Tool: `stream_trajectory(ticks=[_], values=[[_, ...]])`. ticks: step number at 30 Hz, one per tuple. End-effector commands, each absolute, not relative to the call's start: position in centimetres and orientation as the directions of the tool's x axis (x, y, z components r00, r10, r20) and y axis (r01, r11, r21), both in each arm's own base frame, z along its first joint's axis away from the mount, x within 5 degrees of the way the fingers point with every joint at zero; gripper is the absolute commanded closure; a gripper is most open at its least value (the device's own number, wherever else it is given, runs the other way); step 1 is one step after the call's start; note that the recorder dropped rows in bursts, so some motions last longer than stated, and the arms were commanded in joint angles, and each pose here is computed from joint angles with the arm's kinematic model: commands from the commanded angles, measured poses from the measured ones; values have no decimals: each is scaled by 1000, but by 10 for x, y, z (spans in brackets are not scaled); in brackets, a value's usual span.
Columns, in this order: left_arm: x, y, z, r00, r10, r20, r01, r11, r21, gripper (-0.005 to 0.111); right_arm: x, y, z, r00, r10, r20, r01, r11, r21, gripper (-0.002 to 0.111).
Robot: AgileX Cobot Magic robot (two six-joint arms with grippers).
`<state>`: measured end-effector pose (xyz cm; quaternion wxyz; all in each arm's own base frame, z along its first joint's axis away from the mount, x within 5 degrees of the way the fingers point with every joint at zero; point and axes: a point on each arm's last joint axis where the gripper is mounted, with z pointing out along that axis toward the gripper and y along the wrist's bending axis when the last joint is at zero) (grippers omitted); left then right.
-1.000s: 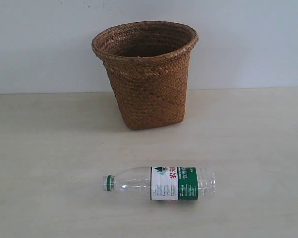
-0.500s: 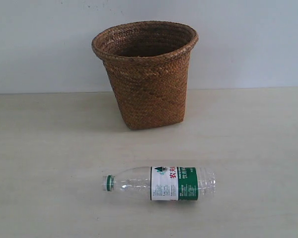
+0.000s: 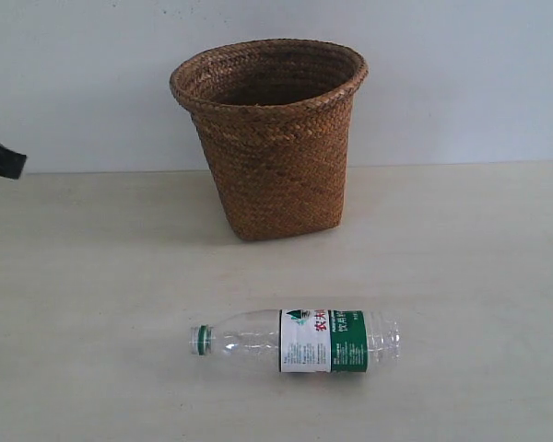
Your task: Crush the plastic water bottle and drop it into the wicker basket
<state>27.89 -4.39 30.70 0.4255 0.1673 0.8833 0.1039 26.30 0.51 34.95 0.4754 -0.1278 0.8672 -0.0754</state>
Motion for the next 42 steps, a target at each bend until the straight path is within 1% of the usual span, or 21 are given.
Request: stream_trajectory(ticks=[1,3,5,6,7,9,14,16,17,18,20,22,24,29,34,38,42], values=[[282,-76,300,-585,538,-607,471,834,287,102,279,20,342,-581,-365,-727,-345,920,-186,108],[281,-93,296,-532,610,-587,618,754,223,102,287,29,338,-592,-403,-698,-454,882,-125,108],[278,-108,289,-460,682,-568,752,640,160,102,293,39,334,-583,-447,-678,-563,824,-59,108],[277,-114,285,-420,712,-563,803,581,135,102,295,45,331,-567,-481,-669,-629,777,-26,108],[276,-120,282,-385,732,-562,836,535,125,102,298,49,327,-564,-488,-666,-660,752,8,108],[275,-132,275,-323,770,-551,879,460,127,102,304,60,323,-548,-498,-672,-705,707,50,108],[276,-152,256,-194,845,-498,936,311,164,102,310,90,302,-506,-590,-629,-790,610,63,108],[278,-156,246,-168,864,-475,950,270,155,100,312,100,294,-496,-620,-607,-813,578,75,108],[280,-157,240,-158,871,-465,957,251,144,96,313,103,290,-500,-628,-596,-819,567,89,108],[281,-158,234,-142,879,-454,965,225,133,89,314,107,286,-498,-637,-589,-826,556,97,108],[284,-160,224,-109,895,-433,975,180,128,70,314,111,281,-496,-650,-576,-835,540,110,108],[286,-161,216,-80,903,-421,982,143,120,48,314,119,275,-494,-662,-564,-844,521,127,108],[287,-164,209,-54,905,-423,987,111,112,36,312,126,271,-485,-675,-556,-855,500,138,108],[289,-172,196,11,906,-422,993,39,110,39,310,141,262,-467,-702,-537,-873,462,154,108],[291,-184,178,60,913,-404,992,-9,127,39,314,143,252,-486,-704,-518,-866,469,174,108],[296,-192,162,95,917,-388,986,-34,162,39,316,143,250,-489,-702,-517,-863,474,173,108],[300,-195,149,91,922,-377,985,-27,173,39,316,143,250,-489,-702,-518,-863,475,171,108]])
